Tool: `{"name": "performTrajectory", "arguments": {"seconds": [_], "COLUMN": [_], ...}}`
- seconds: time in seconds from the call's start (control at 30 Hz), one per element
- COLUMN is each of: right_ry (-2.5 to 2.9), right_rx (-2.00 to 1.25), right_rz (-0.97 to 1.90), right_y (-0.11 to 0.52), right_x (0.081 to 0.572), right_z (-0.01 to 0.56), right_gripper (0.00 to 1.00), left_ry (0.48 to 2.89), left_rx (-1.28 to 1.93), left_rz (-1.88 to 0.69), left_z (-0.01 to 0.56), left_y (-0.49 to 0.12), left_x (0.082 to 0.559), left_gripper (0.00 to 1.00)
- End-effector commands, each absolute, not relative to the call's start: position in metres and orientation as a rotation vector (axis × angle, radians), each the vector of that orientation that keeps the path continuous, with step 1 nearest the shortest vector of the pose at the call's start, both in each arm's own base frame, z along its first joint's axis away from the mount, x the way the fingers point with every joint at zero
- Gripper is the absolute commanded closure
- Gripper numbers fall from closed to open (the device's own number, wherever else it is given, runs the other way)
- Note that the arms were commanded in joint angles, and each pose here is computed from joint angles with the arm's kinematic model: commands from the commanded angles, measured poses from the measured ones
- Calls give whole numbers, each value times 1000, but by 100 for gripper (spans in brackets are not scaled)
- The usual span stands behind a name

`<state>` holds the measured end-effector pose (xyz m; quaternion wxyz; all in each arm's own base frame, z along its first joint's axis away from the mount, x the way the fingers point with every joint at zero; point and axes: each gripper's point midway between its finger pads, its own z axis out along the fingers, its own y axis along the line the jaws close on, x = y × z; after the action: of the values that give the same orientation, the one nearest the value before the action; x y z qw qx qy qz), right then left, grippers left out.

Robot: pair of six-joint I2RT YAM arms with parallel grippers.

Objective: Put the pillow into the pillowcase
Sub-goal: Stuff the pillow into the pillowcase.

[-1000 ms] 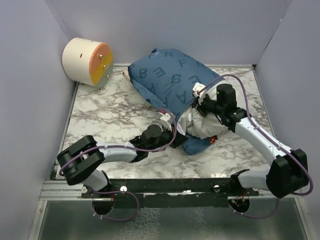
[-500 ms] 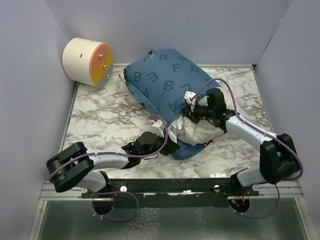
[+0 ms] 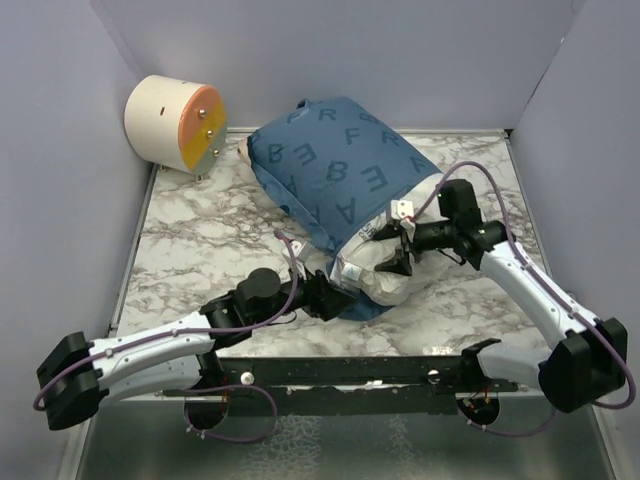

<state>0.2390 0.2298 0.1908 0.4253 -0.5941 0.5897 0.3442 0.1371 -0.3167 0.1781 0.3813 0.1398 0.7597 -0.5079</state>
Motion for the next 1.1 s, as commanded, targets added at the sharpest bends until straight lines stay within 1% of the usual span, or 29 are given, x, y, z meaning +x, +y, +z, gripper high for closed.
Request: {"name": "performTrajectory", "arguments": {"seconds": [0.0,0.1,0.23,0.4,0.6,0.73,0.9,1.0,1.07], "right_ry": [1403,1409,1430,1484,1558,1638,1781,1805,1794], "right_rx": [-1508,-1503,-1449,-1282,-1042,-936,-851,-823,-826], "right_rz": [874,846,820,758,734,680,559,430,387], "right_y": [209,194,172,131,66,30,2,-19,-28], "right_x": [219,217,221,247,281,300,325,348,362], "right_z": [213,228,253,280,292,275,230,224,222], "right_gripper": [27,24,23,23,23,23,20,18,18], "left_ry": [1886,1865,1875,1897,1856,1843,1848,1876,1896], "left_rx": [372,381,443,562,649,719,807,873,907], "left_rz": [-1164,-1127,-1106,-1073,-969,-900,-649,-530,-483], "left_z": [208,227,242,258,293,307,317,308,301], "left_y": [-290,-282,-289,-312,-334,-357,-385,-406,-418], "left_x": [147,152,165,194,239,263,302,316,315], "left_gripper": [30,28,28,28,28,27,27,27,27]}}
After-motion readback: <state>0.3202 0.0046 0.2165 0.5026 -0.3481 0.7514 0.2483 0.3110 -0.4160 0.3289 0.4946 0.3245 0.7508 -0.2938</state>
